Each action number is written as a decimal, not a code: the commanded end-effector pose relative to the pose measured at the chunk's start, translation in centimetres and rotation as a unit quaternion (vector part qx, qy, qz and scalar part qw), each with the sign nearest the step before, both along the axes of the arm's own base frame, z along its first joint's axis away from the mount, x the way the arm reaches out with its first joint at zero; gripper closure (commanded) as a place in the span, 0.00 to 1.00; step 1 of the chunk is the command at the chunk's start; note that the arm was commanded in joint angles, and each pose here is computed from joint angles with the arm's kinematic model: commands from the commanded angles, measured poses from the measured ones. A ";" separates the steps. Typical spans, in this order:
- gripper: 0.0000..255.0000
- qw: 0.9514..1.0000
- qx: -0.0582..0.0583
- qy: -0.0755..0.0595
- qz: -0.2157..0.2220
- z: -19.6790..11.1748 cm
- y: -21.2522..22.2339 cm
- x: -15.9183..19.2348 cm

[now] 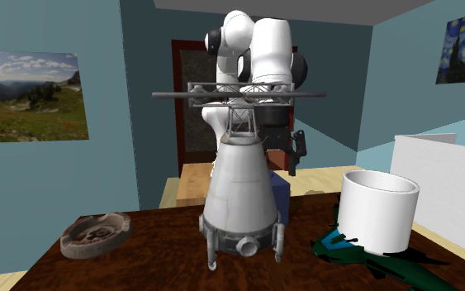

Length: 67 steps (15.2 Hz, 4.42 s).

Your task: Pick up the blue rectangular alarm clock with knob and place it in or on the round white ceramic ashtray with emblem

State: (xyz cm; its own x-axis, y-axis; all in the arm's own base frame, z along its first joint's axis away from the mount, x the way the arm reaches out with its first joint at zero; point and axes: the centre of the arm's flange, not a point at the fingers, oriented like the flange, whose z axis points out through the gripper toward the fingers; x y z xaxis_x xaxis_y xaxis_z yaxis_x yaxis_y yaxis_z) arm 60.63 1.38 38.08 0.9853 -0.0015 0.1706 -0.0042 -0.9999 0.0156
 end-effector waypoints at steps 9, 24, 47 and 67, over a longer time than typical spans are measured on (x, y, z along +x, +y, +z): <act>1.00 0.996 -0.003 0.085 -0.006 -3.8 -1.3 -2.1; 1.00 0.996 -0.005 0.084 -0.007 1.7 0.0 -1.0; 1.00 0.996 -0.005 0.084 -0.007 8.2 -15.7 0.0; 1.00 0.996 -0.005 0.084 -0.007 7.5 -36.9 1.5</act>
State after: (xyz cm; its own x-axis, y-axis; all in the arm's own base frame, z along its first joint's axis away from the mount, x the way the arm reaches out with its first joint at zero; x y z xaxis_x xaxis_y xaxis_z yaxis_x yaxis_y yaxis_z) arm 62.11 -35.51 46.13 0.9999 -0.0151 0.0022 -0.0152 -0.9995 0.0260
